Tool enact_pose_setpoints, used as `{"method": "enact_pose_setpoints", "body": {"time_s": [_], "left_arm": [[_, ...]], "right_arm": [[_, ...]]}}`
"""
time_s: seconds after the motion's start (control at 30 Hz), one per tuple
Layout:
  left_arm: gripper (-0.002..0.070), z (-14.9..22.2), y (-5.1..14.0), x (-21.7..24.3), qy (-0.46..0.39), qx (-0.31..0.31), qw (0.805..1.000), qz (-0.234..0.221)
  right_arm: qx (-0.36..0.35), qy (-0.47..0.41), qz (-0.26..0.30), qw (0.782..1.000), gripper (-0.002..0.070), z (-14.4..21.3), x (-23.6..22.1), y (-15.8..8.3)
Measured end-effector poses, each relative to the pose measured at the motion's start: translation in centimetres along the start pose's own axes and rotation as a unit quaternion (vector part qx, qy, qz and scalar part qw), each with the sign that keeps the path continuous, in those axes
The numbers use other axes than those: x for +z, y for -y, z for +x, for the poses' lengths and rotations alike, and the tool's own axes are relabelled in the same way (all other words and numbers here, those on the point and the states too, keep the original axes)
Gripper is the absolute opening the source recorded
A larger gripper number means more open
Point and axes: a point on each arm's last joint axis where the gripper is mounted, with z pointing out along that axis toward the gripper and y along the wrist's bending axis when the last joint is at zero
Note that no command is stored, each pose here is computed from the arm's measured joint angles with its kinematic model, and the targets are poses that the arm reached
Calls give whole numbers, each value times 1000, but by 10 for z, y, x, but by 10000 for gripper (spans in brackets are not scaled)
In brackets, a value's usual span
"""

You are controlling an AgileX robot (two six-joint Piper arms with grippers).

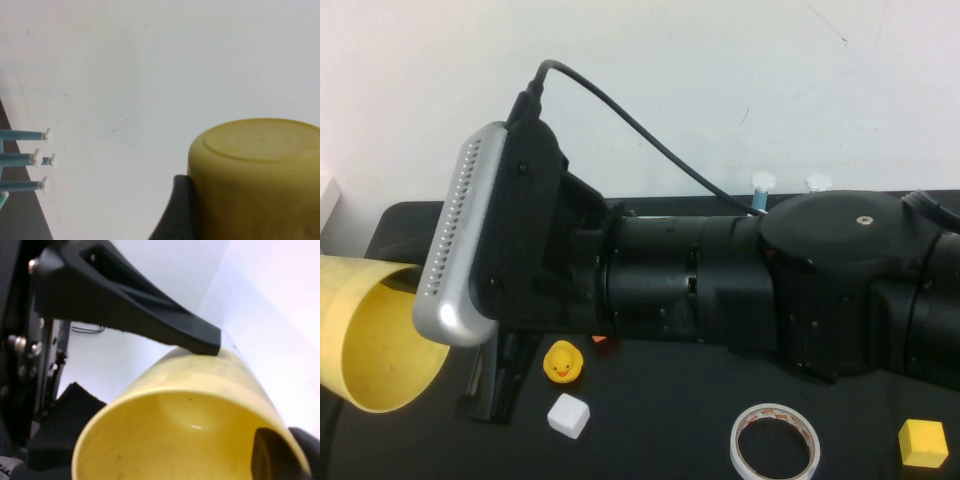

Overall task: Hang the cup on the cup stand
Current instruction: Adjust the cup with two arms

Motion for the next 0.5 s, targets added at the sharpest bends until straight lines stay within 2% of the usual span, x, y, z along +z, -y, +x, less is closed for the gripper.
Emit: {"method": "enact_pose_setpoints", "body": {"time_s": [0.33,0.5], "left_arm": [[582,-1,0,0,6,-7,1000,-1],[584,-1,0,-1,7,-16,1000,1]], "right_arm": [[-5,13,-16,1000,24,1,1,0],[-32,22,-26,999,25,0,1,-1]]}}
